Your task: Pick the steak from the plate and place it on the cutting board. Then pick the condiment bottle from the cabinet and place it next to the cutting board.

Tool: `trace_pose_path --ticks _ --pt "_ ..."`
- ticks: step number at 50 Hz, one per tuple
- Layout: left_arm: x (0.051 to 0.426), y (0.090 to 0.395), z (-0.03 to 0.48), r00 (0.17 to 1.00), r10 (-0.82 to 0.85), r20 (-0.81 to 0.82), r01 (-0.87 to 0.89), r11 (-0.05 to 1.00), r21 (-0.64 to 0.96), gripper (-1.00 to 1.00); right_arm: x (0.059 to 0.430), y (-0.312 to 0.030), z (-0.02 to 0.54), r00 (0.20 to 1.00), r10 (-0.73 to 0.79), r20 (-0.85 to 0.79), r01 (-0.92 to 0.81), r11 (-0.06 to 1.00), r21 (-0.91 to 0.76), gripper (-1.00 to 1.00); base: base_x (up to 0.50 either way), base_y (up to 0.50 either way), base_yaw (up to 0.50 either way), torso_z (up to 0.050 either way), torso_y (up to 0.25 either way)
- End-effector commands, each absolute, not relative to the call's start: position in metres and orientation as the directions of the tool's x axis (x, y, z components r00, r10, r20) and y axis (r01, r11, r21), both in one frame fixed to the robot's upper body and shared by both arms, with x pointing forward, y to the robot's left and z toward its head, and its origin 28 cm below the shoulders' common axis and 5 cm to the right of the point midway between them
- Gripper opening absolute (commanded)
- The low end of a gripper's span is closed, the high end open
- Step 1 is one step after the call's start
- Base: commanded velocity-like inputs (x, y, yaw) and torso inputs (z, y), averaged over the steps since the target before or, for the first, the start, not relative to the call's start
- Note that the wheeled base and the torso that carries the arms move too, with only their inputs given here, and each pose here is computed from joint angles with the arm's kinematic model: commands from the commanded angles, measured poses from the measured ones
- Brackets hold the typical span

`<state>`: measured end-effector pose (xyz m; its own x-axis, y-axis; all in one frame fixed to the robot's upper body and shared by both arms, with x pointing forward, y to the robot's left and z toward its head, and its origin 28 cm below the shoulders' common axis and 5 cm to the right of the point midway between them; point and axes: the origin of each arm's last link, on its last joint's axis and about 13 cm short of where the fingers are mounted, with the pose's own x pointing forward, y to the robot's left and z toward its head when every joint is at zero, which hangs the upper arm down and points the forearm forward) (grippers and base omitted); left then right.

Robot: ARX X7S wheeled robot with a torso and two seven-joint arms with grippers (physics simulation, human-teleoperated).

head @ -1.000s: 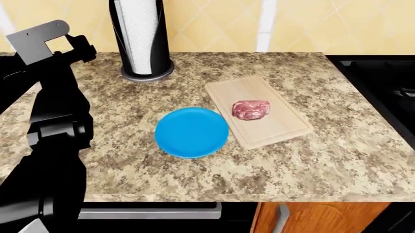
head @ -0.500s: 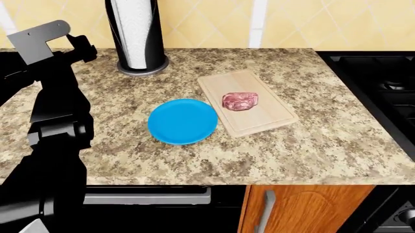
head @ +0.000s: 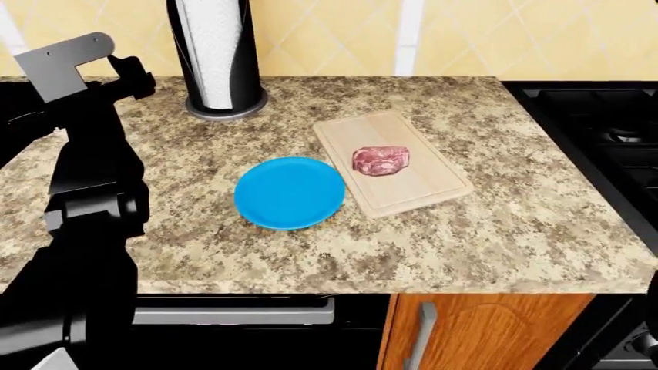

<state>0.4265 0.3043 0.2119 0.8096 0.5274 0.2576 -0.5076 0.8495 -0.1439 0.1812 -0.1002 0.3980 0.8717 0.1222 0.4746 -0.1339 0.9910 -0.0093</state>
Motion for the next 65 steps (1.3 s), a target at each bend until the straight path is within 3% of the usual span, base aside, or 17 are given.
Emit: trace_pose_path --ticks 1,25,65 --pt "0.426 0.304 0.212 0.811 0.525 0.260 -0.506 0.851 -0.139 1.00 0.198 -0.106 0.358 0.847 0.073 0.526 -0.092 0.996 0.009 -1.00 0.00 0.00 0.00 0.000 0.000" --pt "0.426 0.304 0.211 0.814 0.519 0.260 -0.501 0.854 -0.137 1.00 0.234 -0.103 0.299 0.881 0.066 0.469 -0.113 0.991 0.072 -1.00 0.00 0.00 0.00 0.001 0.000" --pt "0.426 0.304 0.211 0.811 0.523 0.263 -0.507 0.852 -0.128 1.00 0.223 -0.147 0.229 0.947 -0.039 0.319 0.006 0.995 0.104 -1.00 0.00 0.00 0.00 0.000 0.000"
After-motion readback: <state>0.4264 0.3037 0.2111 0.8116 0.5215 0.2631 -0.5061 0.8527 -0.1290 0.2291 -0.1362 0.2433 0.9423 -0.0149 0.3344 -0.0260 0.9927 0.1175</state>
